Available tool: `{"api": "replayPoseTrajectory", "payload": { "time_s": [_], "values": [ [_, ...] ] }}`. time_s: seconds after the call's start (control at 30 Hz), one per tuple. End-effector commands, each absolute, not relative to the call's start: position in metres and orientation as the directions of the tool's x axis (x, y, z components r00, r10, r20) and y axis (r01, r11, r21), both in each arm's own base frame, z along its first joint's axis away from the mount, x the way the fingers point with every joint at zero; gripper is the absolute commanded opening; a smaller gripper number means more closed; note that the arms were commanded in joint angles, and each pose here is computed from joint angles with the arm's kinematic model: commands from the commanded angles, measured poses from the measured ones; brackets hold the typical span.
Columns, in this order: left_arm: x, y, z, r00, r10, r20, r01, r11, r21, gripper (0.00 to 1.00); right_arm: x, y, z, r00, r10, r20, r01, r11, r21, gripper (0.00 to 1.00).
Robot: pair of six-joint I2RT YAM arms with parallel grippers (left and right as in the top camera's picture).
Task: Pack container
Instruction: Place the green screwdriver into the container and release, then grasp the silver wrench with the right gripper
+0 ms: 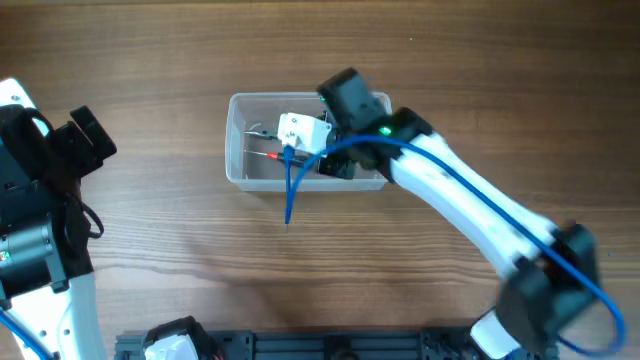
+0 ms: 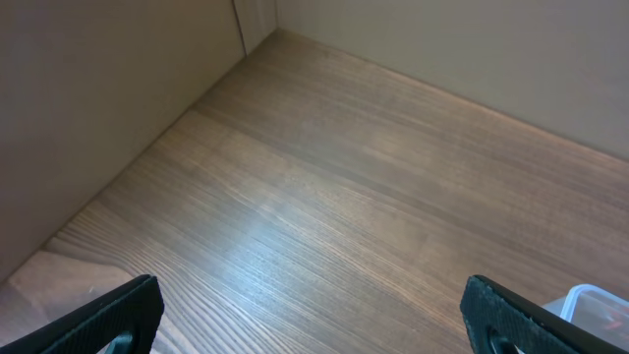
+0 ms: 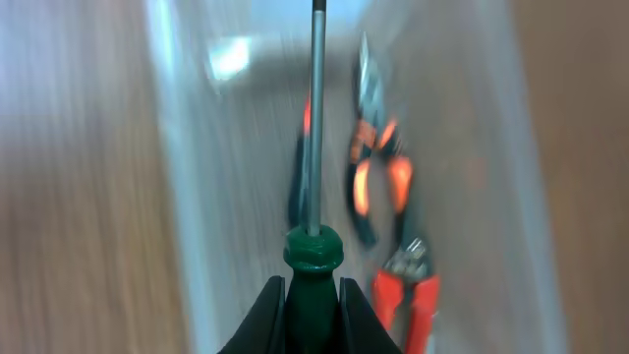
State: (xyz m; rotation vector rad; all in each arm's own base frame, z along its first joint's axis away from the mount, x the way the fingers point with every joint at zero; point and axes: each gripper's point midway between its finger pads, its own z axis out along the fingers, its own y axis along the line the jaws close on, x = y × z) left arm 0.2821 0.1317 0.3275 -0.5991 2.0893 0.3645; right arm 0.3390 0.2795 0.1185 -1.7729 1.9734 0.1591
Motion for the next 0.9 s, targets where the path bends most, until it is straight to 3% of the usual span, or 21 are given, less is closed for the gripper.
{"api": "replayPoseTrajectory", "payload": {
  "time_s": [0.0, 0.13, 0.23, 0.27, 0.33, 0.37, 0.47, 0.57, 0.67, 0.77, 0.87],
  "values": [
    [0.281, 0.134, 0.329, -0.463, -0.287, -0.839, -0.556, 0.831, 0.022, 1.00, 0.351, 0.256, 0.060, -0.095, -0.952, -0.291, -0.971, 0.153, -0.182, 0.04],
    [0.281, 0.134, 0.329, -0.463, -0.287, -0.839, -0.556, 0.831, 0.022, 1.00, 0.354, 0.245, 0.017, -0.136, -0.965, -0.225, -0.977, 0.168, -0.128, 0.04],
    [0.281, 0.134, 0.329, -0.463, -0.287, -0.839, -0.556, 0.831, 0.022, 1.00, 0.363, 0.238, 0.009, -0.223, -0.947, -0.231, -0.960, 0.254, -0.114, 0.04],
    [0.281, 0.134, 0.329, -0.463, -0.287, -0.839, -0.556, 0.831, 0.022, 1.00, 0.369, 0.238, 0.011, -0.279, -0.928, -0.247, -0.942, 0.315, -0.118, 0.08],
    [0.281, 0.134, 0.329, -0.463, -0.287, -0.839, -0.556, 0.831, 0.022, 1.00, 0.378, 0.235, 0.019, -0.369, -0.894, -0.255, -0.900, 0.412, -0.141, 0.36],
    [0.281, 0.134, 0.329, -0.463, -0.287, -0.839, -0.556, 0.831, 0.022, 1.00, 0.391, 0.232, 0.036, -0.459, -0.844, -0.280, -0.839, 0.514, -0.176, 0.52],
    [0.281, 0.134, 0.329, -0.463, -0.287, -0.839, -0.556, 0.831, 0.022, 1.00, 0.413, 0.241, 0.126, -0.521, -0.727, -0.448, -0.731, 0.651, -0.205, 0.59],
    [0.281, 0.134, 0.329, -0.463, -0.287, -0.839, -0.556, 0.831, 0.022, 1.00, 0.417, 0.232, 0.251, -0.514, -0.518, -0.684, -0.577, 0.798, -0.171, 0.60],
    [0.281, 0.134, 0.329, -0.463, -0.287, -0.839, -0.556, 0.831, 0.022, 1.00, 0.417, 0.173, 0.307, -0.561, -0.289, -0.776, -0.352, 0.931, -0.092, 0.53],
    [0.281, 0.134, 0.329, -0.463, -0.287, -0.839, -0.556, 0.831, 0.022, 1.00, 0.419, 0.104, 0.260, -0.758, -0.013, -0.652, -0.064, 0.996, 0.055, 0.53],
    [0.281, 0.134, 0.329, -0.463, -0.287, -0.839, -0.556, 0.831, 0.022, 1.00, 0.415, 0.080, 0.182, -0.871, 0.096, -0.482, 0.051, 0.993, 0.106, 0.54]
  ]
}}
